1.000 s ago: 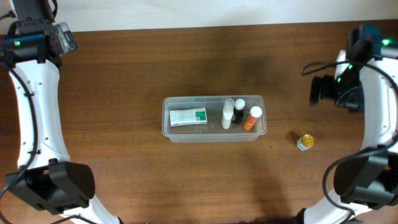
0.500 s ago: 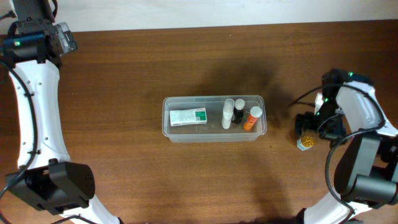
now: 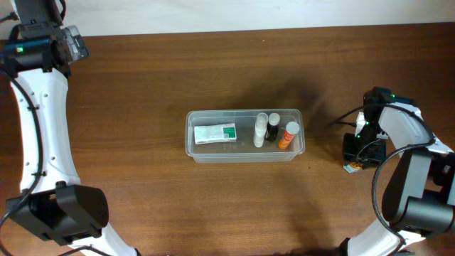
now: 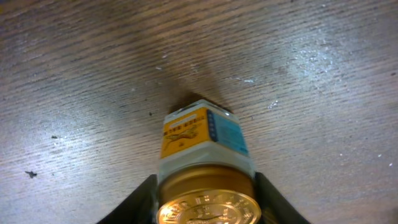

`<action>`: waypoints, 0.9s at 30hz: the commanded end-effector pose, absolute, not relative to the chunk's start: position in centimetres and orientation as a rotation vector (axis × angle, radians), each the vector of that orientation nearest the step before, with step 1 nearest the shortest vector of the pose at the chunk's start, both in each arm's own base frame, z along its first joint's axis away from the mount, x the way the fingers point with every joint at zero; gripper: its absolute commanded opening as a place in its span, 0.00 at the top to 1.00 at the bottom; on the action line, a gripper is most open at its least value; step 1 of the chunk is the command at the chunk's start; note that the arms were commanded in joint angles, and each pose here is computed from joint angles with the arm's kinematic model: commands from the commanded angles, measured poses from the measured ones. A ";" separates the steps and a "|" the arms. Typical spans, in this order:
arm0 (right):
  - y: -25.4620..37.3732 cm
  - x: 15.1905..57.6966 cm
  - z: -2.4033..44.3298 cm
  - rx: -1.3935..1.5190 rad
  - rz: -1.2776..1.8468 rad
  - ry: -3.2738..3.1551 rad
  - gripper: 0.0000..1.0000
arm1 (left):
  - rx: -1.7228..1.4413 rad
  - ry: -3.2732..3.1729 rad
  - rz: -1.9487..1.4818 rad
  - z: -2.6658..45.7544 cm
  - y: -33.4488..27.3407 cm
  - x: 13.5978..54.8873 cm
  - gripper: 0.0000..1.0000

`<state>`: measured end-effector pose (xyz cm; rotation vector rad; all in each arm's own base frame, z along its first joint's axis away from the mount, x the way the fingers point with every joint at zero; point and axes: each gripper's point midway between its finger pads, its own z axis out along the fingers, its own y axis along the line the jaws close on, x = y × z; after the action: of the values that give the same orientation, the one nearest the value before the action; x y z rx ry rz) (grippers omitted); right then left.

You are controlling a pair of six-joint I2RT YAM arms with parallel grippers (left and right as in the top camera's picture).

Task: Pack container
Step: 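Lower right gripper around the small gold-capped jar and close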

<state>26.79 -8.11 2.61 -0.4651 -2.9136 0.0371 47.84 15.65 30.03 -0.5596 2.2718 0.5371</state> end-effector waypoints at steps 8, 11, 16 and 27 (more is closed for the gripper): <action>-8.4 26.8 2.5 -0.480 0.051 -2.916 0.72 | -0.581 2.268 0.547 29.8 15.9 47.8 0.01; -8.4 27.0 2.5 -0.481 0.052 -2.922 0.73 | -0.581 2.268 0.546 29.8 15.9 47.8 0.01; -8.6 27.6 2.4 -0.486 0.056 -2.947 0.47 | -0.581 2.268 0.546 29.8 15.9 47.8 0.01; -9.0 28.9 2.2 -0.499 0.067 -3.004 0.48 | -0.581 2.268 0.546 29.8 15.9 47.8 0.01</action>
<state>29.03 -8.72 2.28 -0.4805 -3.0076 0.0537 47.85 15.65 30.04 -0.5597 2.2714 0.5371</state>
